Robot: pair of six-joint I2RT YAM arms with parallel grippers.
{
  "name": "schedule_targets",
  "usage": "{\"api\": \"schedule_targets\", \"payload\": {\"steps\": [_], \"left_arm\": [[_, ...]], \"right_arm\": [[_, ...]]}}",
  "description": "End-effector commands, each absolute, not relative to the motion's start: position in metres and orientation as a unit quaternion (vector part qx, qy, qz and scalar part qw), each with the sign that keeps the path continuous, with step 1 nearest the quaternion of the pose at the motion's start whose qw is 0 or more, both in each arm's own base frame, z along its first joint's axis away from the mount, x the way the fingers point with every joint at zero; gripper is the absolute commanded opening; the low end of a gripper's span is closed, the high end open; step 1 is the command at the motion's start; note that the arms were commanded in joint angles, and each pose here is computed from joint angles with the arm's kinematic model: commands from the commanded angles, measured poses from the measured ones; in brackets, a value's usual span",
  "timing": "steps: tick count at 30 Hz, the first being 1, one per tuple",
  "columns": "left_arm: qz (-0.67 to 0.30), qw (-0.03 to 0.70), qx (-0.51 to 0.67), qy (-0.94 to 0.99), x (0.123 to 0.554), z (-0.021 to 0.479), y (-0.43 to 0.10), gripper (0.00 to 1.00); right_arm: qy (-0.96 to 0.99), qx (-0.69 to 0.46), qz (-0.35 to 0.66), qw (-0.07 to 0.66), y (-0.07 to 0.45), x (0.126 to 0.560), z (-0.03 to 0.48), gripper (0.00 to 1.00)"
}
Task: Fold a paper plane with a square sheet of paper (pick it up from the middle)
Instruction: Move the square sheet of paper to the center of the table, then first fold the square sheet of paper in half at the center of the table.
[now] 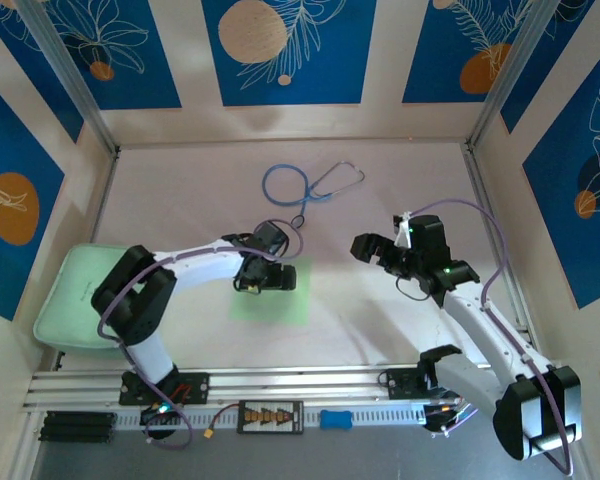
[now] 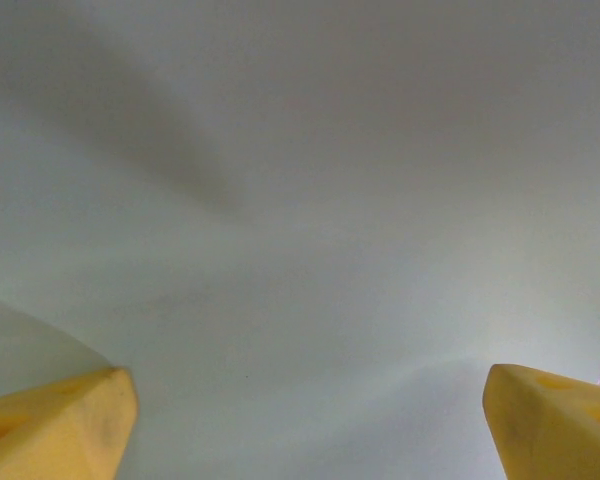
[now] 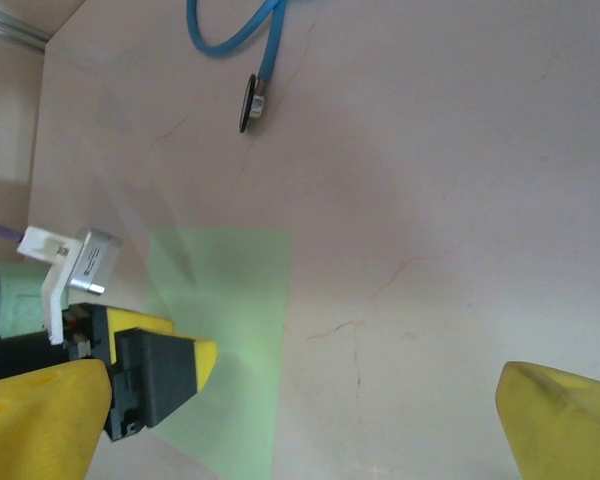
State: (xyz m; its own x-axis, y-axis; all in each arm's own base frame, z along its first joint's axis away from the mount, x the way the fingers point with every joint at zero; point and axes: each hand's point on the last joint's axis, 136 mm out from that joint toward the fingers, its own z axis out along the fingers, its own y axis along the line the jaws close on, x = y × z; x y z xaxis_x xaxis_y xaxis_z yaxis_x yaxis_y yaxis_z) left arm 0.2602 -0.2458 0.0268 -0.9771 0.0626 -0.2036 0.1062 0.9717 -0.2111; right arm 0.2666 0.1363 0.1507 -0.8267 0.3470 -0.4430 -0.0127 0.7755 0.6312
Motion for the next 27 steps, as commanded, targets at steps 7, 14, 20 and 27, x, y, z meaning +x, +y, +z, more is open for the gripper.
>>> {"api": "schedule_targets", "payload": {"steps": [7,14,20,27], "left_arm": [[-0.052,0.075,0.064,0.994,0.263,0.018,-0.24,0.88],[-0.041,0.064,0.08,0.994,0.248,-0.001,-0.237,0.88],[-0.046,0.068,0.101,0.992,0.251,-0.004,-0.244,0.87],[-0.022,0.044,0.126,0.991,0.246,-0.005,-0.241,0.87]], "right_arm": [[0.923,0.1,0.314,0.197,0.15,0.234,0.13,0.99],[0.931,0.128,0.291,0.18,0.145,0.229,0.123,0.99],[0.931,0.163,0.278,0.174,0.139,0.23,0.126,0.99],[0.933,0.209,0.251,0.151,0.131,0.226,0.124,0.99]]}}
